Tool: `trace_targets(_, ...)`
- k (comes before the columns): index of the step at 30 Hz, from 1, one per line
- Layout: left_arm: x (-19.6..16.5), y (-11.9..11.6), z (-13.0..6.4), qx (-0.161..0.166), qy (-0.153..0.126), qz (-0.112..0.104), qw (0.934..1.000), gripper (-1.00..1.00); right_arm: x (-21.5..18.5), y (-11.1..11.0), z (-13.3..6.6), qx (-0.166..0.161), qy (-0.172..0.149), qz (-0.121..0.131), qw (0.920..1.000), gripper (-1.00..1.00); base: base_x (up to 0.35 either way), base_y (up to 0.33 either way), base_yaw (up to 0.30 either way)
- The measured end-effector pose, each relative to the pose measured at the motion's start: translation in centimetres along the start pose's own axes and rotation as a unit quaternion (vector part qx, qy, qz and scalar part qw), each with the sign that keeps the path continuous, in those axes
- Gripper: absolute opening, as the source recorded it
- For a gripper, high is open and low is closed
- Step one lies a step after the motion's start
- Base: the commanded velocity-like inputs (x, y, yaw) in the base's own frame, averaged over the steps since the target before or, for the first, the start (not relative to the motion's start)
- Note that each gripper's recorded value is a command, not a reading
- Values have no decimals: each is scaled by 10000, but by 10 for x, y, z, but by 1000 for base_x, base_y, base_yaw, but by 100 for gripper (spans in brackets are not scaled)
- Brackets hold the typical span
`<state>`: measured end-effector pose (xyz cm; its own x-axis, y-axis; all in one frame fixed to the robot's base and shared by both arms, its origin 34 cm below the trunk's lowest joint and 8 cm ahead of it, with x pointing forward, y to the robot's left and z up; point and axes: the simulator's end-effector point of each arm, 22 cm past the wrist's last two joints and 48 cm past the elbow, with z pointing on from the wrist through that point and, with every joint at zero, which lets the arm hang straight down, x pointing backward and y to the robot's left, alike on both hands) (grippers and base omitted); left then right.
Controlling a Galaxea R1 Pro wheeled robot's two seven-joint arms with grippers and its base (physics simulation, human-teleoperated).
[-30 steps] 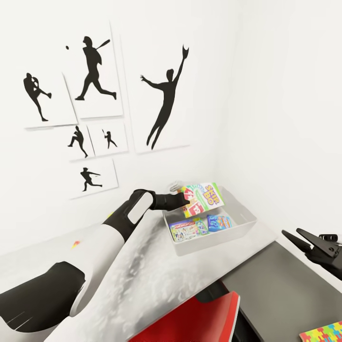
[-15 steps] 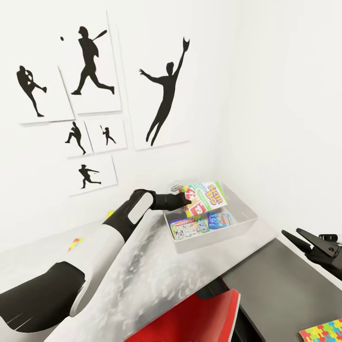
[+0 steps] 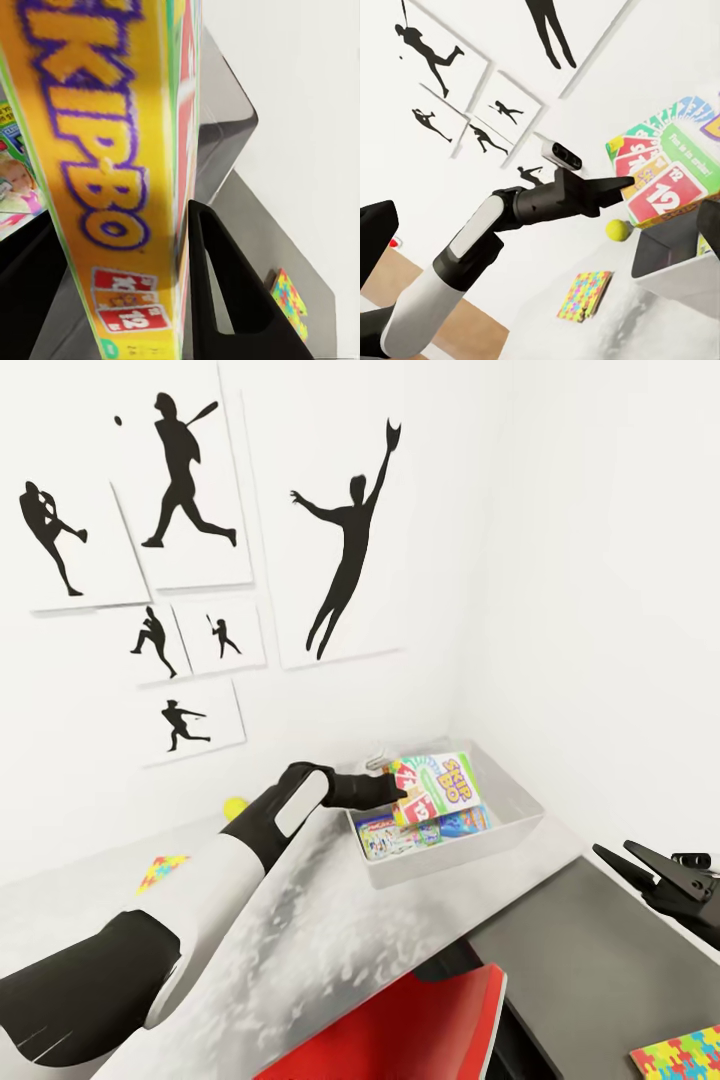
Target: Put all the toys in the child's room - the three board games (two on the bed and one on the table), the two jigsaw puzzles on the table, and the tennis ball on the table - inside the toy box on the table in the child's room.
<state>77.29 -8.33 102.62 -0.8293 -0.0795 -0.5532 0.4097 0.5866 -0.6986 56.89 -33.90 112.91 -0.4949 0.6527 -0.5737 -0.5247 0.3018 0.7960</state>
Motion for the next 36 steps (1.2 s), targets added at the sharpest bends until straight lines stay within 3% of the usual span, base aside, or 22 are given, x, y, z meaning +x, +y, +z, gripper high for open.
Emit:
trace_targets(18, 21, 31, 13, -175, 211, -221, 9994, -100, 5, -13, 1, 90, 46, 100, 9999, 100, 0, 0, 0)
trace_targets(25, 17, 36, 16, -167, 63, -229, 9996, -100, 7, -18, 1, 128, 63, 142, 9998, 100, 0, 0, 0)
trace_targets(36, 18, 37, 18, -158, 63, -244, 9996, -100, 1, -19, -3, 175, -18, 118, 9998, 100, 0, 0, 0)
